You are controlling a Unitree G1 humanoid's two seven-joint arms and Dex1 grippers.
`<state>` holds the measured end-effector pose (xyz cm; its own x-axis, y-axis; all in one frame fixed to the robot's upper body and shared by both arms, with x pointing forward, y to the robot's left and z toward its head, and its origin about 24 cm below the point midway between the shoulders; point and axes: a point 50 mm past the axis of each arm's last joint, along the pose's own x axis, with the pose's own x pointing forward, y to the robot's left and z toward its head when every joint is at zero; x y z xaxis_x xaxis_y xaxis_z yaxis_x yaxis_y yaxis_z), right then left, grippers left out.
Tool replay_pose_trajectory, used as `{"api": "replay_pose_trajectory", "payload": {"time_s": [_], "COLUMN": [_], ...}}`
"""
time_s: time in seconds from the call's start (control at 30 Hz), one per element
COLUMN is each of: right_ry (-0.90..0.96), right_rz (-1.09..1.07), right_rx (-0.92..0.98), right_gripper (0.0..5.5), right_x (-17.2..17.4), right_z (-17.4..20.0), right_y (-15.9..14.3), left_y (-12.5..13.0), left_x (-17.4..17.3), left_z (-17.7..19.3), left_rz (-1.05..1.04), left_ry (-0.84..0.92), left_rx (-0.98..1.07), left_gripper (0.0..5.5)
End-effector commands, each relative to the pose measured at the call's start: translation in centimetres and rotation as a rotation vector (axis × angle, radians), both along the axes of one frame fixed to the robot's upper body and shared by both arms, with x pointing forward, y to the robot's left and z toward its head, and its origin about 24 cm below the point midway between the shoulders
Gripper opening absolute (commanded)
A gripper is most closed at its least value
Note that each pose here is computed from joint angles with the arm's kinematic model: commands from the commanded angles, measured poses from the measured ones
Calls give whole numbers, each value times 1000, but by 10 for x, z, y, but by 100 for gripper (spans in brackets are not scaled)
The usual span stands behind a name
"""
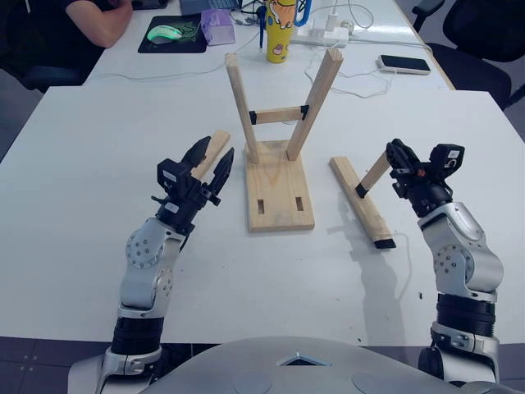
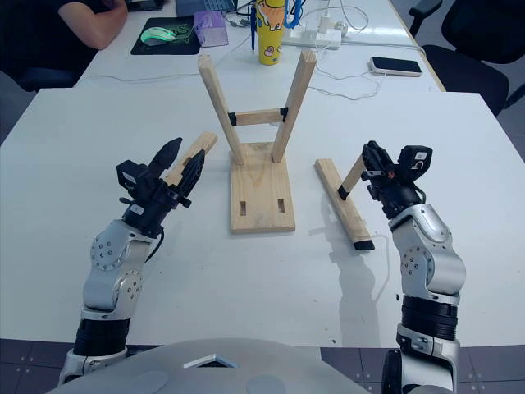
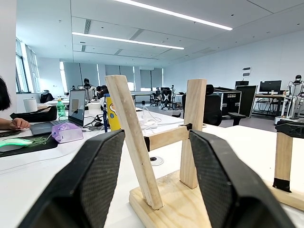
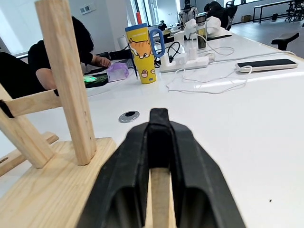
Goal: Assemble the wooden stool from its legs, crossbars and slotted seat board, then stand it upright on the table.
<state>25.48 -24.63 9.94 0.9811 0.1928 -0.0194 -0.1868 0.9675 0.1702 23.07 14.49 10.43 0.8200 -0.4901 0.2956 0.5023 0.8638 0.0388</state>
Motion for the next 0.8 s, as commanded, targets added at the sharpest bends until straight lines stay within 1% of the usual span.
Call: {"api": "replay_pose_trajectory", "payload": {"time_s": [0.03, 0.17, 0.33, 0.53, 0.7, 0.8], "right_ry": [55, 75, 65, 51, 38, 6], "right_rz": [16, -42, -65, -47, -50, -52], "right_rx": [-23, -51, -79, -79, -71, -62], "right_gripper": [43, 42, 42, 42, 42, 42], "right_x": [-17, -36, -41, -33, -33, -28], "right_z": [-26, -50, -62, -63, -65, -61], "right_y": [7, 9, 14, 18, 18, 21], "left_y": [1, 0, -2, -3, -3, -3], "left_x": [1, 1, 3, 5, 5, 5], "left_z": [-1, -1, -1, 0, -1, -2], "left_rz": [6, -5, -17, -19, -20, -21], "left_ry": [7, 6, 7, 2, 1, 0], "left_rx": [28, 35, 38, 39, 38, 41], "left_gripper": [251, 251, 251, 251, 251, 251]}}
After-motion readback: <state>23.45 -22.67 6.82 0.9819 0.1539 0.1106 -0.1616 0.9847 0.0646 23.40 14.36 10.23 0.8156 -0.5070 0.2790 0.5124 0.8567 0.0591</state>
